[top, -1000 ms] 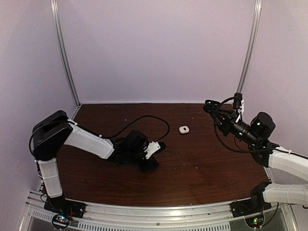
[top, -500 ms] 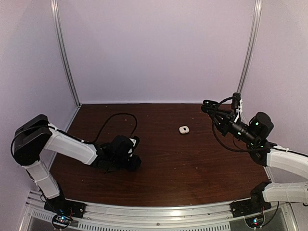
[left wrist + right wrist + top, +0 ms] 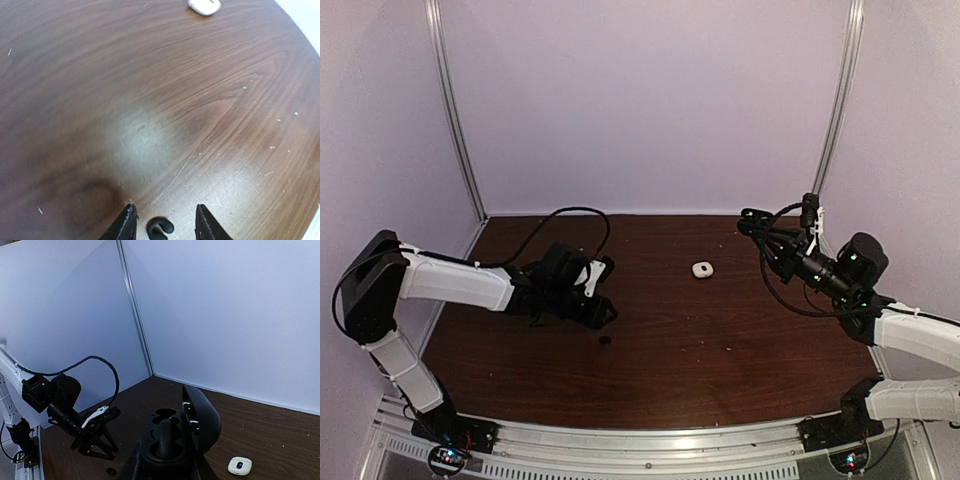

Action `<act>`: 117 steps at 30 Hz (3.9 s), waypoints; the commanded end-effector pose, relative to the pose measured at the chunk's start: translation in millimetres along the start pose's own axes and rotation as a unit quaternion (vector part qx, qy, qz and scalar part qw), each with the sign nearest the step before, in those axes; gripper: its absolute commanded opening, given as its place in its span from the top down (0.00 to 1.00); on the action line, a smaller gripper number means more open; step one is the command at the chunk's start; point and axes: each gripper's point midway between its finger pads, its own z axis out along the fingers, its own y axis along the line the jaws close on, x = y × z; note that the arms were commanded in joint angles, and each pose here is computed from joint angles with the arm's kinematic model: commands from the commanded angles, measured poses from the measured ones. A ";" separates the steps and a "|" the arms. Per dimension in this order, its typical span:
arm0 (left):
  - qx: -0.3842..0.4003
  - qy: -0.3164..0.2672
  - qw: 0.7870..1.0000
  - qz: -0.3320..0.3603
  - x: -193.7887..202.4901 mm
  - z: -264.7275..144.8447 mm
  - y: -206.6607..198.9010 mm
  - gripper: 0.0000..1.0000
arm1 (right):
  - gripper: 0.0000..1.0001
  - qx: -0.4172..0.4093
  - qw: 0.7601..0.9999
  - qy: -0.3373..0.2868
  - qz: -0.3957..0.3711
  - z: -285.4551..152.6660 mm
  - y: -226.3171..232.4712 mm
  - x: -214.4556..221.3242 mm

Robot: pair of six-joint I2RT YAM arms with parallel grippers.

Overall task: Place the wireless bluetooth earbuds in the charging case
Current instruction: Move the left earbud to the center of the board, then pick up the left earbud from the center of the board.

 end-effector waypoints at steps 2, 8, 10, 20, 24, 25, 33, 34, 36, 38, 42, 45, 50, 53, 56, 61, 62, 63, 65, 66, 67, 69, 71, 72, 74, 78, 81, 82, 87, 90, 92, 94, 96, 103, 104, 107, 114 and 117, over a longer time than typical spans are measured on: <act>0.113 0.035 0.989 0.086 -3.4 -16.2 -4.6 0.64 | 1.00 -0.007 1.000 -0.006 -0.009 0.0 2.3 -5.9; 0.134 0.059 0.984 0.105 12.2 -6.4 2.8 0.70 | 1.00 -0.011 1.000 -0.004 -0.010 0.6 3.8 -6.0; 0.142 0.064 0.982 0.106 16.5 -1.8 1.8 0.72 | 1.00 -0.028 1.000 -0.003 -0.010 1.2 9.2 -6.2; 0.099 0.065 0.987 0.110 23.6 3.8 18.3 0.73 | 1.00 -0.089 0.996 0.004 -0.005 0.5 29.2 -1.6; 0.058 0.073 0.992 0.082 32.2 3.6 33.2 0.76 | 1.00 -0.089 0.996 0.004 -0.006 0.3 29.1 -2.1; 0.044 0.071 0.994 0.075 35.3 2.1 38.1 0.77 | 1.00 -0.088 0.996 0.004 -0.005 0.3 29.0 -1.9; 0.011 0.093 0.993 0.075 52.9 -2.7 48.0 0.82 | 1.00 -0.086 0.996 0.005 -0.006 1.1 27.8 -0.9; 0.015 0.093 0.992 0.081 53.4 -2.3 44.0 0.82 | 1.00 -0.086 0.996 0.004 -0.006 1.2 27.5 -1.5; 0.026 0.095 0.991 0.092 54.6 0.1 36.4 0.82 | 1.00 -0.087 0.996 0.003 -0.004 1.6 27.6 -2.0; 0.032 0.098 0.989 0.104 54.7 4.2 30.1 0.83 | 1.00 -0.088 0.996 0.002 -0.003 1.4 28.1 -2.2; 0.060 0.106 0.984 0.129 56.4 14.0 7.8 0.85 | 1.00 -0.086 0.996 0.002 -0.004 0.3 28.5 -3.5; 0.080 0.118 0.979 0.144 60.3 21.6 -13.4 0.86 | 1.00 -0.084 0.996 0.003 -0.005 -0.5 28.4 -3.8; 0.124 0.123 0.973 0.151 54.5 35.5 -58.5 0.86 | 1.00 -0.084 0.996 0.001 -0.003 0.5 28.2 -4.6; 0.151 0.116 0.969 0.158 46.4 39.9 -81.4 0.86 | 1.00 -0.083 0.997 0.001 0.000 0.9 27.4 -4.7; 0.173 0.104 0.966 0.158 36.1 38.0 -93.7 0.86 | 1.00 -0.084 0.997 0.001 -0.001 1.0 27.8 -5.0; 0.152 0.096 0.967 0.182 26.7 27.9 -85.5 0.85 | 1.00 -0.081 0.997 0.001 -0.003 -1.2 28.2 -5.1; 0.152 0.087 0.967 0.185 23.1 23.2 -83.5 0.84 | 1.00 -0.081 0.997 0.001 -0.004 -1.7 28.5 -5.7; 0.154 0.081 0.966 0.193 20.9 18.6 -82.7 0.82 | 1.00 -0.081 0.997 0.001 -0.003 -2.0 28.5 -5.4; 0.149 0.068 0.963 0.213 15.7 9.8 -77.6 0.75 | 1.00 -0.083 0.997 0.002 -0.003 -2.8 29.4 -4.9; 0.148 0.063 0.963 0.218 13.1 6.7 -73.0 0.73 | 1.00 -0.082 0.997 0.002 -0.003 -2.9 29.3 -4.6; 0.152 0.060 0.963 0.215 12.0 4.0 -67.7 0.71 | 1.00 -0.082 0.997 0.002 -0.003 -3.2 29.2 -4.3; 0.161 0.055 0.966 0.192 12.2 2.0 -51.7 0.70 | 1.00 -0.083 0.997 0.002 -0.002 -3.4 29.3 -3.6; 0.164 0.051 0.971 0.164 12.8 2.9 -35.9 0.71 | 1.00 -0.083 0.997 0.002 -0.002 -3.6 29.5 -3.7; 0.161 0.048 0.974 0.154 12.9 4.1 -30.2 0.73 | 1.00 -0.084 0.996 0.002 -0.003 -3.8 29.9 -3.8; 0.161 0.047 0.975 0.148 16.2 6.8 -27.8 0.73 | 1.00 -0.082 0.997 0.001 -0.004 -4.6 29.6 -4.4; 0.166 0.061 0.976 0.127 29.0 14.1 -26.2 0.74 | 1.00 -0.081 0.997 0.001 -0.007 -5.2 29.8 -4.5; 0.168 0.060 0.978 0.112 32.4 15.8 -26.2 0.74 | 1.00 -0.079 0.997 0.004 -0.006 -5.1 29.0 -2.9; 0.173 0.063 0.977 0.107 35.2 16.3 -27.8 0.74 | 1.00 -0.079 0.997 0.003 -0.006 -4.8 28.9 -3.1; 0.169 0.079 0.978 0.091 42.5 25.6 -30.8 0.75 | 1.00 -0.080 0.997 0.003 -0.005 -4.0 28.4 -3.2; 0.164 0.086 0.979 0.085 45.5 30.9 -30.9 0.77 | 1.00 -0.080 0.997 0.002 -0.006 -4.0 28.7 -3.7; 0.162 0.076 0.980 0.084 41.4 34.7 -31.8 0.78 | 1.00 -0.079 0.997 0.002 -0.007 -3.8 28.5 -3.7; 0.160 0.077 0.981 0.080 40.8 36.4 -32.3 0.79 | 1.00 -0.079 0.997 0.003 -0.006 -3.5 28.2 -3.5; 0.164 0.074 0.981 0.076 39.5 36.4 -35.2 0.79 | 1.00 -0.081 0.997 0.003 -0.007 -3.6 28.9 -3.7; 0.174 0.071 0.980 0.058 39.1 37.9 -38.3 0.79 | 1.00 -0.081 0.997 0.002 -0.007 -3.6 29.1 -3.7; 0.173 0.072 0.981 0.056 39.2 39.1 -38.0 0.79 | 1.00 -0.081 0.997 0.002 -0.007 -3.7 29.0 -3.8; 0.161 0.073 0.983 0.052 38.2 42.3 -36.2 0.81 | 1.00 -0.083 0.997 0.002 -0.008 -4.2 29.7 -3.7; 0.117 0.102 0.985 0.079 50.8 50.9 -35.7 0.83 | 1.00 -0.084 0.996 0.002 -0.010 -4.7 30.2 -4.3; 0.108 0.107 0.984 0.092 51.6 53.4 -39.4 0.83 | 1.00 -0.084 0.996 0.001 -0.011 -4.6 30.3 -4.7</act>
